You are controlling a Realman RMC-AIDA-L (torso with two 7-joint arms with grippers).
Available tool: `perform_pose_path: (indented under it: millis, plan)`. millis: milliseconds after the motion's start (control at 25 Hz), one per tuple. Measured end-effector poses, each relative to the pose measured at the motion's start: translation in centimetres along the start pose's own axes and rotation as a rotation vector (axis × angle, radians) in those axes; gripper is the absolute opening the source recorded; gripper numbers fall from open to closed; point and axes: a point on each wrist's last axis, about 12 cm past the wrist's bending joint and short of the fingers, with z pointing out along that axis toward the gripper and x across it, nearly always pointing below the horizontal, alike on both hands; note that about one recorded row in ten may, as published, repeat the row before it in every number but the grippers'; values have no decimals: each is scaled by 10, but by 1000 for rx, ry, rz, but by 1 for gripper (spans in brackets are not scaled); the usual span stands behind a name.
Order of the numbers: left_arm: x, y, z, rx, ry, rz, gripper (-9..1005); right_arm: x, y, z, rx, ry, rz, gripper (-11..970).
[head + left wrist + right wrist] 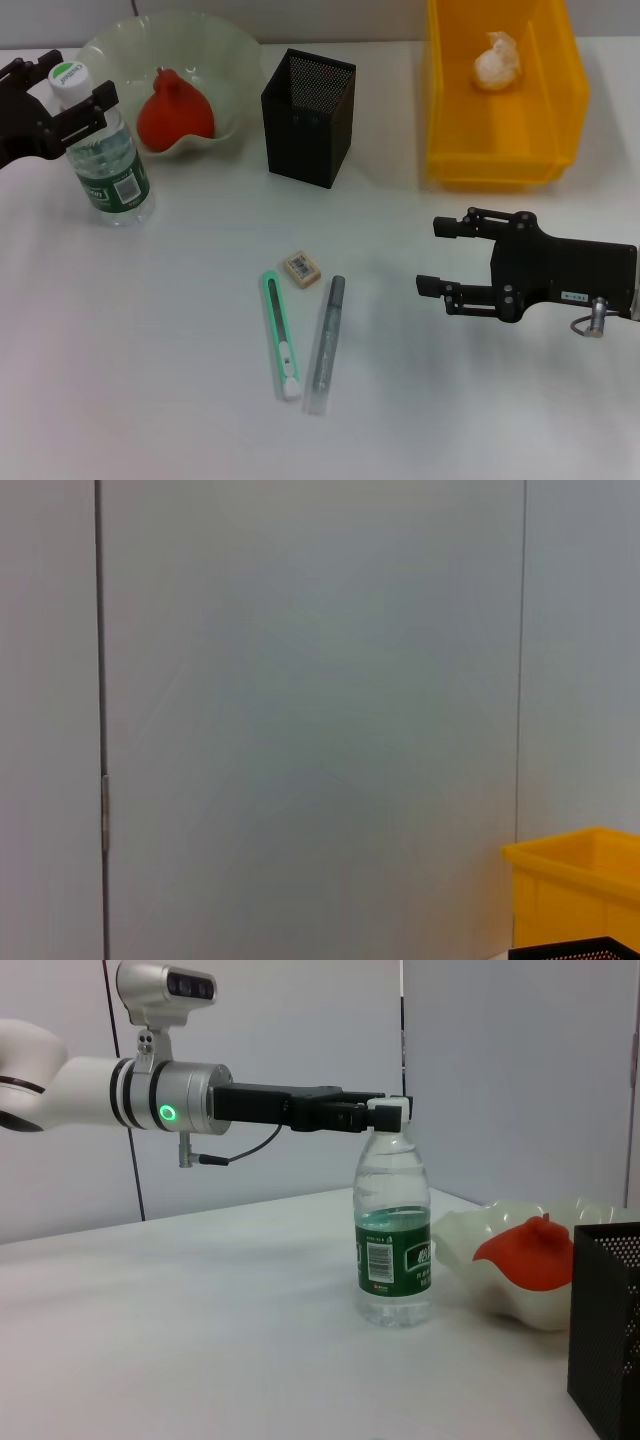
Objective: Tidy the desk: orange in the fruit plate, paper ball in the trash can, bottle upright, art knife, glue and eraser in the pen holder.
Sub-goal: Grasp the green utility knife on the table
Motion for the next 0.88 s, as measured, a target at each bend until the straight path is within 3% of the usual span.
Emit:
perform_pose_path:
  millis: [200, 360, 520, 560, 680, 880]
  plan:
    - [0, 0, 0, 1, -4, -4, 789, 1, 0, -1, 2, 1, 2, 744]
    - [-15, 1, -7, 1, -139, -80, 788, 1, 1, -1, 4, 0, 3, 744]
    - [-29, -2, -13, 83, -223, -124, 788, 2, 1, -2, 7, -1, 3, 744]
    - [-39, -5, -17, 173, -259, -141, 788, 2, 1, -2, 8, 0, 3, 744]
    - [-46, -14, -20, 311, -263, -155, 788, 2, 1, -2, 8, -1, 7, 744]
    - [-34, -31, -25, 480, -129, -150, 787, 1, 1, -3, 9, -9, 16, 744]
